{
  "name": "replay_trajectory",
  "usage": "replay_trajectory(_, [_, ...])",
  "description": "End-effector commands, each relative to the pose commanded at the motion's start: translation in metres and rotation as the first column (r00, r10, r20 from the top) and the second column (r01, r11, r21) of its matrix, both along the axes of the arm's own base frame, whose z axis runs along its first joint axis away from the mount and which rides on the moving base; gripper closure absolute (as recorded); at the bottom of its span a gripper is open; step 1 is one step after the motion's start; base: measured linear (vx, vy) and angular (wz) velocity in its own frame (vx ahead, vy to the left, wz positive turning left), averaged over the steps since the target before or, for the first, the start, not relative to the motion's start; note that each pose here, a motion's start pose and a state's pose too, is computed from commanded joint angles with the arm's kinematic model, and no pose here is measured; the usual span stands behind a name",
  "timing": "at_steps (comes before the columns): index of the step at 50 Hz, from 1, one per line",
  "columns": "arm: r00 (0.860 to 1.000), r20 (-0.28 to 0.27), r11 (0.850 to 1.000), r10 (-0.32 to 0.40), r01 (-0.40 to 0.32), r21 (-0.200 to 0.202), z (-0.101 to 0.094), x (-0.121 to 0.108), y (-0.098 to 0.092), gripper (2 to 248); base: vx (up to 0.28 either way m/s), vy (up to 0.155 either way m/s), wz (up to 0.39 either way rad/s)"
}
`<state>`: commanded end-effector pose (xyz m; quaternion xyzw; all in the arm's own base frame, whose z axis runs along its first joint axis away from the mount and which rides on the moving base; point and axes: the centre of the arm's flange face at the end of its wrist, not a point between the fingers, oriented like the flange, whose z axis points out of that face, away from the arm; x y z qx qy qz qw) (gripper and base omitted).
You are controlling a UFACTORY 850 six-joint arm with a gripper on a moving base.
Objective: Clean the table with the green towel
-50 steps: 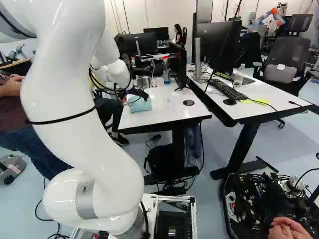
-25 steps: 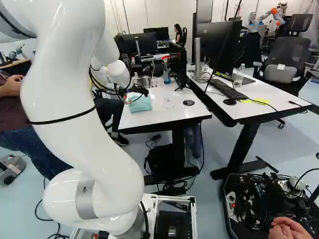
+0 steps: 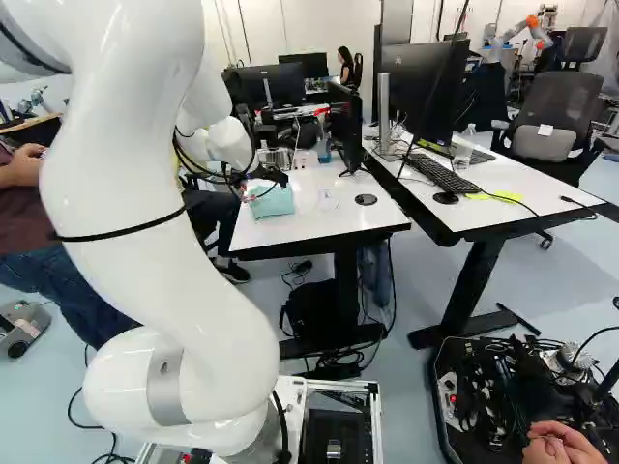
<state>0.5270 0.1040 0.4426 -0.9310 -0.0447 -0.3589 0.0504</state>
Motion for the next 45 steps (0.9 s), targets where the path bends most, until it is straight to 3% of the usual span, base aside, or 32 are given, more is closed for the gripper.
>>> replay_trajectory(45, [0.999, -0.033, 1.0, -0.001, 0.001, -0.001, -0.0019, -0.0024, -0.0002, 3, 0.0, 0.0, 0.0])
